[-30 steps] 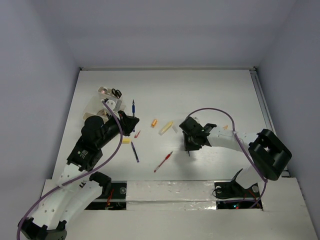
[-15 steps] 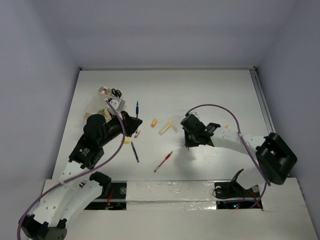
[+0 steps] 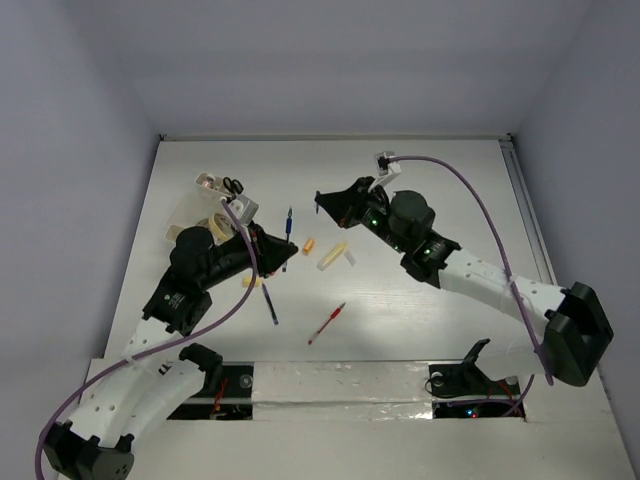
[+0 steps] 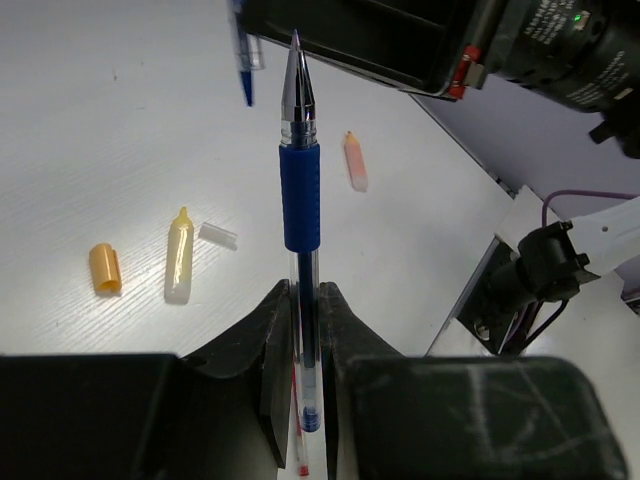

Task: Sort the stationery into containers
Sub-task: Close the pen cap on the pen.

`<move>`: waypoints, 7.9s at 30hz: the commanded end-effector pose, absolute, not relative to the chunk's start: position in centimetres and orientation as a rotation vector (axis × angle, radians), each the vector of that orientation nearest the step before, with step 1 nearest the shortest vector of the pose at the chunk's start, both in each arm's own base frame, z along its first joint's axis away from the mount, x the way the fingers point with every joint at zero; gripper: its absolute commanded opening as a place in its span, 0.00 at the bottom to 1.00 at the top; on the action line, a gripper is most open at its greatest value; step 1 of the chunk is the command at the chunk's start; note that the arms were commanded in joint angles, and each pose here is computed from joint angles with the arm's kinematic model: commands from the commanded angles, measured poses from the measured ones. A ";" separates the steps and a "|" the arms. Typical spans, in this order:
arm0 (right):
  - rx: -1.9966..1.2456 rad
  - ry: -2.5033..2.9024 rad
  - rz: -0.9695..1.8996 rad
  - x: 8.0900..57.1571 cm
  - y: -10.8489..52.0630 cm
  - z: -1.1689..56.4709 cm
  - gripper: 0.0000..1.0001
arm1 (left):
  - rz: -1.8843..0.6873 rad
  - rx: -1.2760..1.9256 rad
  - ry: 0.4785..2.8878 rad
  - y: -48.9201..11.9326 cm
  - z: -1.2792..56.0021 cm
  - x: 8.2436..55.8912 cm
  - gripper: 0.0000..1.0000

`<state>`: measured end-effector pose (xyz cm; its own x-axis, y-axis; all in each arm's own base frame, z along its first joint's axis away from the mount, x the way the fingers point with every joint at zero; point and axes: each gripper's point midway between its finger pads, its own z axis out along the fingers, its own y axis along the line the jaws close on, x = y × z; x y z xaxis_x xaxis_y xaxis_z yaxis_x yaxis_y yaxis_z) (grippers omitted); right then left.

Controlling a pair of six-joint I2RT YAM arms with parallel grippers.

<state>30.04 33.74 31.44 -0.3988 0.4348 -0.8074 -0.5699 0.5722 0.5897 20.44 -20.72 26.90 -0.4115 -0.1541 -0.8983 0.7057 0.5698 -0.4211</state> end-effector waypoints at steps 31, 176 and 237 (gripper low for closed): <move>-0.050 1.234 1.354 28.3 38.5 40.3 0.00 | -1.014 0.409 1.752 -20.4 26.9 22.1 0.00; -0.407 1.740 1.436 23.1 41.9 29.3 0.00 | -0.845 0.325 1.701 -17.7 28.1 23.5 0.00; -0.471 1.814 1.289 27.2 44.1 32.7 0.00 | -0.871 0.353 1.679 -18.1 28.5 23.1 0.00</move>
<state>28.85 43.97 33.56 -0.5322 0.1943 -0.8240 -0.6959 0.4539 0.5565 22.43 -18.45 25.47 -0.4205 -0.1650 -0.8922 0.6124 0.6739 -0.4133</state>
